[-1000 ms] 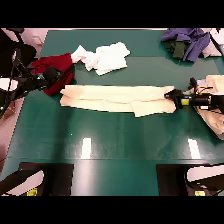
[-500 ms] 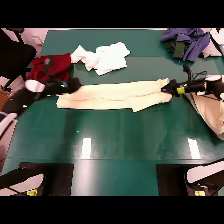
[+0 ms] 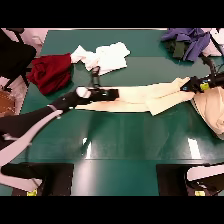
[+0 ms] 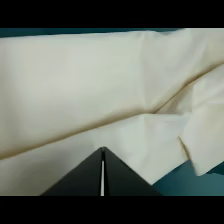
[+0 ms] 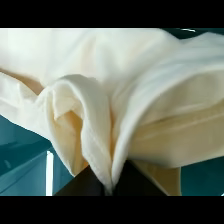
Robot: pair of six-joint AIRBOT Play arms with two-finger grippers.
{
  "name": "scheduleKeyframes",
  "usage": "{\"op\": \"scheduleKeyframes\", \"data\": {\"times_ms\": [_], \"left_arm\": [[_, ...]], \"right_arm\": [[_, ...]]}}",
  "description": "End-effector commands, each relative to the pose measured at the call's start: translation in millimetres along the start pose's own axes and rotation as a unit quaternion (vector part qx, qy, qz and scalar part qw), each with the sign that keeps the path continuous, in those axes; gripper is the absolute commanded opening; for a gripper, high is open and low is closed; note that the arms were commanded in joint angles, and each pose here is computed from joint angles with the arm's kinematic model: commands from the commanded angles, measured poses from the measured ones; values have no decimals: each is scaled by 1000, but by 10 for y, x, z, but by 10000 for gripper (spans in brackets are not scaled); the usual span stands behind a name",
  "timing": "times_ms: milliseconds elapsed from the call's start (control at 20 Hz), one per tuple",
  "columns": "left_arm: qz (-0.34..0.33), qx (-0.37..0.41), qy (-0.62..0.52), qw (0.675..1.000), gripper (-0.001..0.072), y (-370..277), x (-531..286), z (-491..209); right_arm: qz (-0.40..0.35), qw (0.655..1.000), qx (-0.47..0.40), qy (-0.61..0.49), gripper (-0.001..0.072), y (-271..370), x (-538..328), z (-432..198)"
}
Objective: Fold the shirts.
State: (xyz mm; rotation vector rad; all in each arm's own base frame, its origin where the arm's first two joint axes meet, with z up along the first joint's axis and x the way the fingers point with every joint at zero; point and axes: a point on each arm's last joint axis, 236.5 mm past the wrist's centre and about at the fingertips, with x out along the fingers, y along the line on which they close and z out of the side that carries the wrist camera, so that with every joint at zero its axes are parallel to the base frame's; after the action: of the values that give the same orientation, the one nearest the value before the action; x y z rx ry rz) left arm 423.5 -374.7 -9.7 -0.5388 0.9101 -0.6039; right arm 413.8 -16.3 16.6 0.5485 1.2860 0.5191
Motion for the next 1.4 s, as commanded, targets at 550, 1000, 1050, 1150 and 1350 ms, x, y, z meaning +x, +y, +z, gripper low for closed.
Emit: {"op": "scheduleKeyframes", "data": {"times_ms": [550,1000,1050,1150,1350], "left_arm": [[-62,-4,126,990,23,-440,1044,-670],[-98,11,126,987,23,-776,959,-502],[-102,15,134,986,23,-804,932,-511],[-109,22,165,980,23,-788,810,-511],[-12,42,186,982,22,-236,307,-93]], "right_arm": [[13,977,-211,-32,24,1897,-164,391],[65,956,-284,37,24,3129,858,-159],[65,956,-285,42,24,3178,949,-198],[60,958,-278,44,24,3184,1007,-208],[51,962,-266,30,24,3086,883,-106]]}}
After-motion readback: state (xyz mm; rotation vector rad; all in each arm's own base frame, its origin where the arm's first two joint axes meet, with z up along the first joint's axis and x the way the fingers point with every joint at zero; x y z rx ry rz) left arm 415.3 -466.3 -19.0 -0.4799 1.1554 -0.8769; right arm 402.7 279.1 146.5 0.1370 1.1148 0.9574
